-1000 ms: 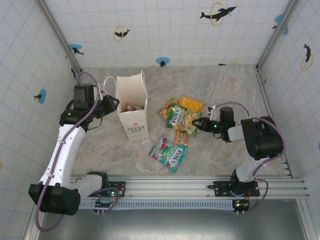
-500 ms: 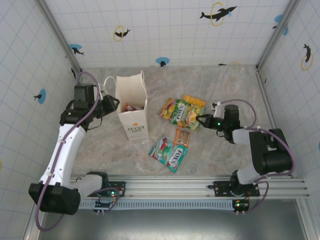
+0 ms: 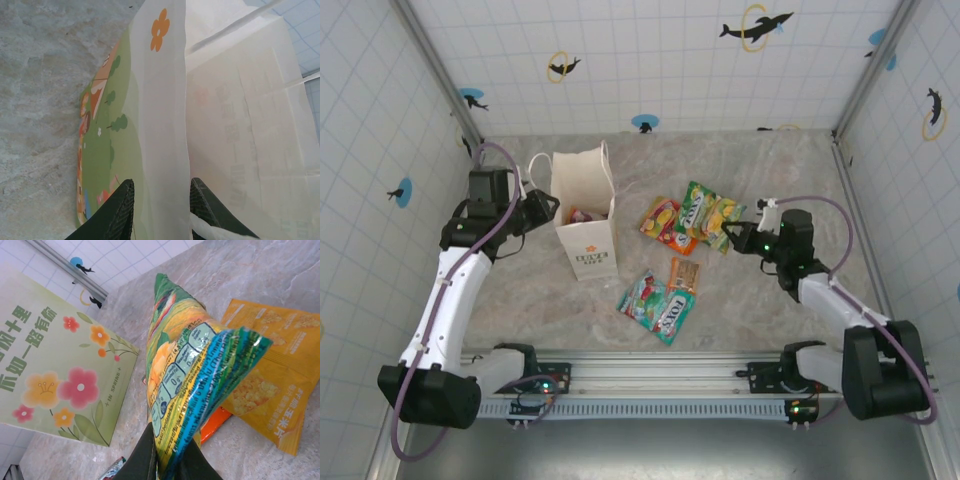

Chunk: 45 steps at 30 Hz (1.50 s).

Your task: Place the snacks into the paper bag

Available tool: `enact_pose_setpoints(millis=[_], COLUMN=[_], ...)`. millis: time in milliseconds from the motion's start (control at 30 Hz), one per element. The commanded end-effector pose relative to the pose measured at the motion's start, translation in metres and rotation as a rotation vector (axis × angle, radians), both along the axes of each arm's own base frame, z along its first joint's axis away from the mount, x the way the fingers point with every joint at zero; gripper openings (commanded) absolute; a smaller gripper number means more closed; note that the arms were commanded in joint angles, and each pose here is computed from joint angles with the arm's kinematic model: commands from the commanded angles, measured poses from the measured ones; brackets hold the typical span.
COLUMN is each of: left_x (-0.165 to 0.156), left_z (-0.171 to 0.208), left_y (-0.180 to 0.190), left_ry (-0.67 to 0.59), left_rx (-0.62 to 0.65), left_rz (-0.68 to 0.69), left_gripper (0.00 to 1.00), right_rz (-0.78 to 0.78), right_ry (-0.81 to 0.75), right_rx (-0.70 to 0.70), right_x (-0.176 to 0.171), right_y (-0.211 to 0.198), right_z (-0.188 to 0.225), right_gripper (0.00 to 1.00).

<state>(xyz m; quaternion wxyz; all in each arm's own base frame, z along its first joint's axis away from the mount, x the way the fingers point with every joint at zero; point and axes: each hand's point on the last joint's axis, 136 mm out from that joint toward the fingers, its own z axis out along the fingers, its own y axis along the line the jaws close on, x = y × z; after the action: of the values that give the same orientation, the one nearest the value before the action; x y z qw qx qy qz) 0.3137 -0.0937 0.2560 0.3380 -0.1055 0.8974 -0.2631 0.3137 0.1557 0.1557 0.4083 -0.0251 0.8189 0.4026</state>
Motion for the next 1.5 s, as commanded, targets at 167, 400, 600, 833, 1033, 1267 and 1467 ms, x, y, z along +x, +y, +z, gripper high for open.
enact_pose_setpoints(millis=[167,400,600,833,1033,1267,1467], left_x=[0.004,0.005,0.007,0.008,0.009,0.008,0.008], left_z=[0.005,0.008,0.008,0.005,0.005,0.004,0.002], left_y=[-0.002,-0.002,-0.003,-0.002,-0.001,0.000,0.001], left_ry=[-0.016,-0.027,-0.023,-0.020,-0.019,-0.021,-0.017], left_rx=[-0.013,-0.016,-0.015,-0.010,-0.008,-0.008,-0.001], left_rz=[-0.011,-0.009,-0.013,-0.007,-0.002,0.003,0.007], left_gripper=[0.32,0.31,0.28,0.28,0.28,0.28,0.28], right_rz=[-0.192,-0.280,-0.239,-0.218,-0.185,-0.206,-0.189], right_ry=[-0.173,-0.338,-0.489,-0.682,-0.746,-0.690,-0.652], right_rx=[-0.038,0.058,0.180,0.209,0.181,0.068,-0.045], right_x=[0.021,0.016,0.003,-0.031,-0.053,-0.040,-0.027], right_y=[0.017,0.064,0.123,0.173,0.213,0.242,0.263], right_z=[0.101,0.194,0.284,0.348,0.364,0.323,0.287], right_gripper=[0.02,0.00,0.00,0.00,0.00,0.00,0.01])
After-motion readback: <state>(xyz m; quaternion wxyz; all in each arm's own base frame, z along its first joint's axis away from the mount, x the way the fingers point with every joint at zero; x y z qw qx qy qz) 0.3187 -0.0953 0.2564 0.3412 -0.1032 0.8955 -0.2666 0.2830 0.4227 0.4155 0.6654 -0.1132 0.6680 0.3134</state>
